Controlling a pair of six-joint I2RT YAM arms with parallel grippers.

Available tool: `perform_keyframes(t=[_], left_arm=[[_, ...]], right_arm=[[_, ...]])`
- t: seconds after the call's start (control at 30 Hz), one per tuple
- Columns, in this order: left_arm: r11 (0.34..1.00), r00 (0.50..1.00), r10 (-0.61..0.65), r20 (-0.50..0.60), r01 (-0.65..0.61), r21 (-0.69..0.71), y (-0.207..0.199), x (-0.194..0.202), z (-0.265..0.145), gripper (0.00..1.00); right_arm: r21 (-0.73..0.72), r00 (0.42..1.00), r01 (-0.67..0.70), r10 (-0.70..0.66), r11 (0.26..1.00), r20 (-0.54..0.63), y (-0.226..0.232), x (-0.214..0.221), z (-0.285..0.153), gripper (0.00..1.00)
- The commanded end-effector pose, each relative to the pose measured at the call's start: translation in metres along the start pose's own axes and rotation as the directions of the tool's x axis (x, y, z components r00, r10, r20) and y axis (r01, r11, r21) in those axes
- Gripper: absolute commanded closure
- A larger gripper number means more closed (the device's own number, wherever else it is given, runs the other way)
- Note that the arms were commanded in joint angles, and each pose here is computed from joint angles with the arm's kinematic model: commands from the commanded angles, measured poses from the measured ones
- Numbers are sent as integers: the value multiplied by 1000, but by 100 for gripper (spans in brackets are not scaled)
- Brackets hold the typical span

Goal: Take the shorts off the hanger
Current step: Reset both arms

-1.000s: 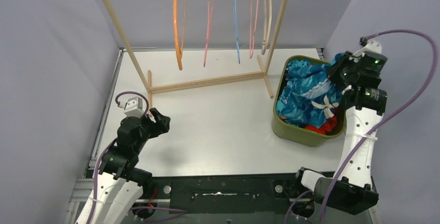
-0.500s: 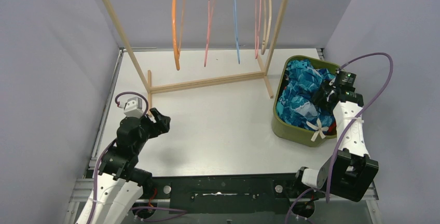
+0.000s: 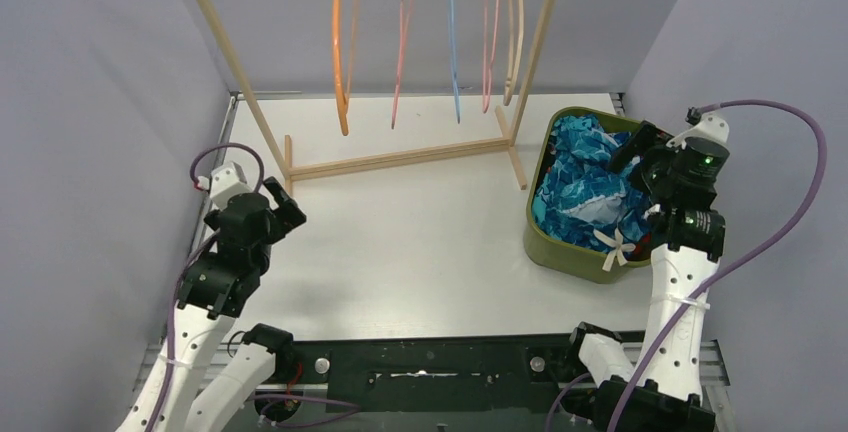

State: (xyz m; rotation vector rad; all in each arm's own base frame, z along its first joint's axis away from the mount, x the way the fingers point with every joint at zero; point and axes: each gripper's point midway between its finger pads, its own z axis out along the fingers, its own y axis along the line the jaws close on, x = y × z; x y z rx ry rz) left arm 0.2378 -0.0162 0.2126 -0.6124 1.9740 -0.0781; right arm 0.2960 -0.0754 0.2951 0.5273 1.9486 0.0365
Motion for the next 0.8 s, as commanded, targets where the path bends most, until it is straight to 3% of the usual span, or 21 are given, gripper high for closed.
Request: perform_keyframes(t=[0.0, 0.1, 0.33, 0.77], left_arm=[[994, 983, 13, 182, 7, -111, 12, -68, -24, 13], [987, 968, 76, 240, -39, -155, 15, -97, -37, 14], [969, 923, 79, 377, 18, -247, 31, -144, -68, 13], [955, 913, 11, 409, 112, -276, 34, -148, -65, 13]], right_arm=[[-60, 999, -15, 13, 998, -31, 10, 3, 13, 16], [-94, 998, 13, -7, 995, 67, 18, -19, -3, 14], [-234, 963, 124, -60, 964, 264, 50, -55, -51, 11], [-249, 954, 137, -60, 959, 292, 55, -61, -63, 10]])
